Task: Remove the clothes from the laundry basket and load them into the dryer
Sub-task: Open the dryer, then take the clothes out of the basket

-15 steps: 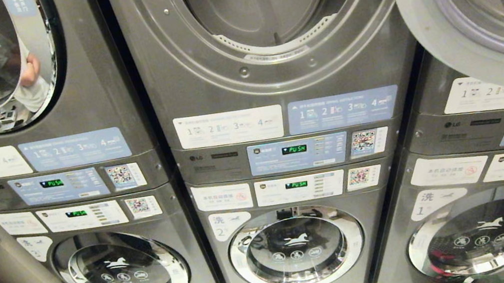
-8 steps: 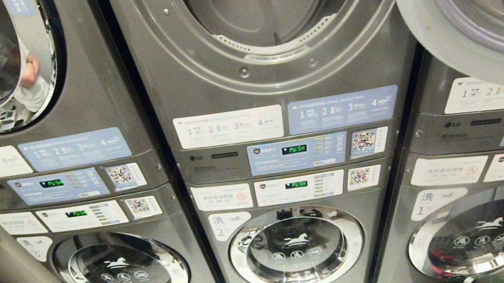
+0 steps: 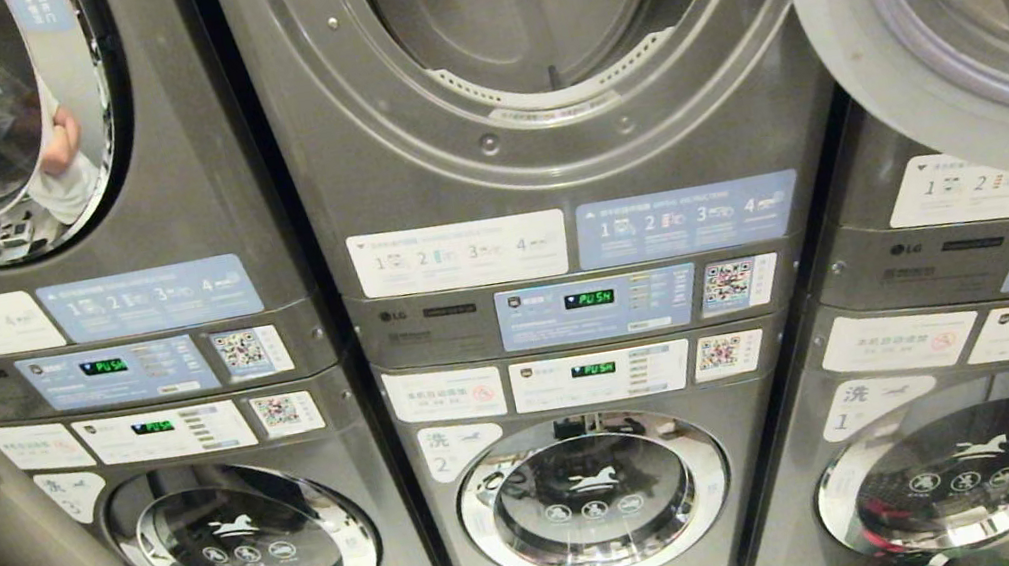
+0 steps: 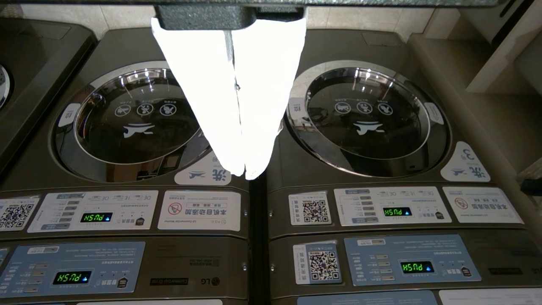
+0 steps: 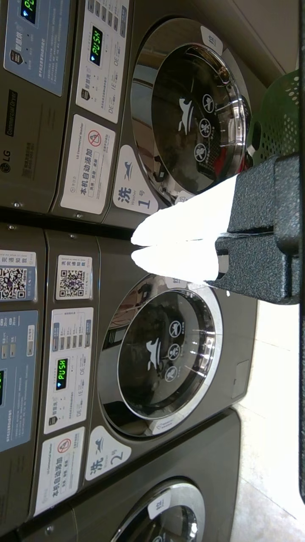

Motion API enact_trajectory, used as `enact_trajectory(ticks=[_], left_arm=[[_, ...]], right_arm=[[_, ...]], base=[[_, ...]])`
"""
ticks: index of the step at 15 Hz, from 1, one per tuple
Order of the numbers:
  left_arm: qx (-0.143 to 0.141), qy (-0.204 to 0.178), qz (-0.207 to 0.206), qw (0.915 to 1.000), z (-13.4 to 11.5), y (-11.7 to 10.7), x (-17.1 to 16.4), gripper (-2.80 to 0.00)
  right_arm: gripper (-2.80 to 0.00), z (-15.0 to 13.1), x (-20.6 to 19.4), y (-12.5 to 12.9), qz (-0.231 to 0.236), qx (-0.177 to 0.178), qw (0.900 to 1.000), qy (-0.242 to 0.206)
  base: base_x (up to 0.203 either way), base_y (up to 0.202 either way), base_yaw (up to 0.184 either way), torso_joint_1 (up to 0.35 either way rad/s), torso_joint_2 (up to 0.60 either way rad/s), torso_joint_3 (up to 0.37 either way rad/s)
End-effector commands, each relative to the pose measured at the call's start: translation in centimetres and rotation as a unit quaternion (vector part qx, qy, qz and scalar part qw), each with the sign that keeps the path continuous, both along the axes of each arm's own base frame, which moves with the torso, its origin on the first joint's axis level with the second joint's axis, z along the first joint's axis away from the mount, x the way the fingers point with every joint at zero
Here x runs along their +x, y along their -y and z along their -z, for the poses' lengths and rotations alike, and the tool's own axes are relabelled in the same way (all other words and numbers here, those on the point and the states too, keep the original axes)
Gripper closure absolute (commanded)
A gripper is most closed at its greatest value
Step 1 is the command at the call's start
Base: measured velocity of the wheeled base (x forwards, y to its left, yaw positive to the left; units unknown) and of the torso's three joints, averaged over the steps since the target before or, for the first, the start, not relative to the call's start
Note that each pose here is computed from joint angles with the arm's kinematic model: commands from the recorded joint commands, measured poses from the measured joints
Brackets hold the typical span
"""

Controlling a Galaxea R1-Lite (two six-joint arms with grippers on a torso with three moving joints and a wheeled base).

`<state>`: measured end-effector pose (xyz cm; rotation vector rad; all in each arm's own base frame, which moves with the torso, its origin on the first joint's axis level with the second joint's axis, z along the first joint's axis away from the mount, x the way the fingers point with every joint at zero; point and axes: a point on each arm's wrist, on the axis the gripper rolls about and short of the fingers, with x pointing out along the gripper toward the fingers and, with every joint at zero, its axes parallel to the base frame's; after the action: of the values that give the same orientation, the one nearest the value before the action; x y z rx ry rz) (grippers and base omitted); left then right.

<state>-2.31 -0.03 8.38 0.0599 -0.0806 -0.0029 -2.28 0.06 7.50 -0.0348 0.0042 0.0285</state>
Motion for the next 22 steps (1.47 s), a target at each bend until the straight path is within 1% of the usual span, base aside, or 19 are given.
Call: enact_trajectory(ticks=[1, 4, 6, 8, 17, 19, 22], left_arm=[[0.000, -0.015, 0.000, 0.9999, 0.90, 0.00, 0.24, 0.00], [0.003, -0.016, 0.001, 0.9999, 0.92, 0.01, 0.24, 0.00], [0.018, -0.015, 0.009, 0.9997, 0.93, 0.05, 0.25, 0.00], [0.026, -0.016, 0.013, 0.9995, 0.95, 0.07, 0.25, 0.00], [0.024, -0.015, 0.003, 0.9996, 0.90, 0.02, 0.24, 0.00], [0.023, -0.015, 0.003, 0.9996, 0.91, 0.02, 0.24, 0.00], [0.023, -0.015, 0.003, 0.9996, 0.90, 0.02, 0.24, 0.00]], right_arm=[[0.00, 0.04, 0.02, 0.00, 0.000, -0.001, 1.000, -0.001], [0.00, 0.04, 0.02, 0.00, -0.001, -0.005, 1.000, -0.001], [0.00, 0.04, 0.02, 0.00, 0.000, 0.000, 1.000, -0.001], [0.00, 0.04, 0.02, 0.01, 0.001, 0.002, 1.000, -0.001], [0.00, 0.04, 0.02, 0.01, 0.001, 0.004, 1.000, -0.002], [0.00, 0.04, 0.02, 0.01, 0.001, 0.004, 1.000, -0.002], [0.00, 0.04, 0.02, 0.00, 0.000, 0.003, 1.000, -0.002]], base=[[0.000, 0.000, 0.000, 0.000, 0.00, 0.000], [0.000, 0.000, 0.000, 0.000, 0.00, 0.000], [0.000, 0.000, 0.000, 0.000, 0.00, 0.000], [0.000, 0.000, 0.000, 0.000, 0.00, 0.000], [0.000, 0.000, 0.000, 0.000, 0.00, 0.000], [0.004, -0.101, 0.001, 0.005, 0.00, 0.005], [0.000, -0.191, -0.001, 0.000, 0.00, 0.003]])
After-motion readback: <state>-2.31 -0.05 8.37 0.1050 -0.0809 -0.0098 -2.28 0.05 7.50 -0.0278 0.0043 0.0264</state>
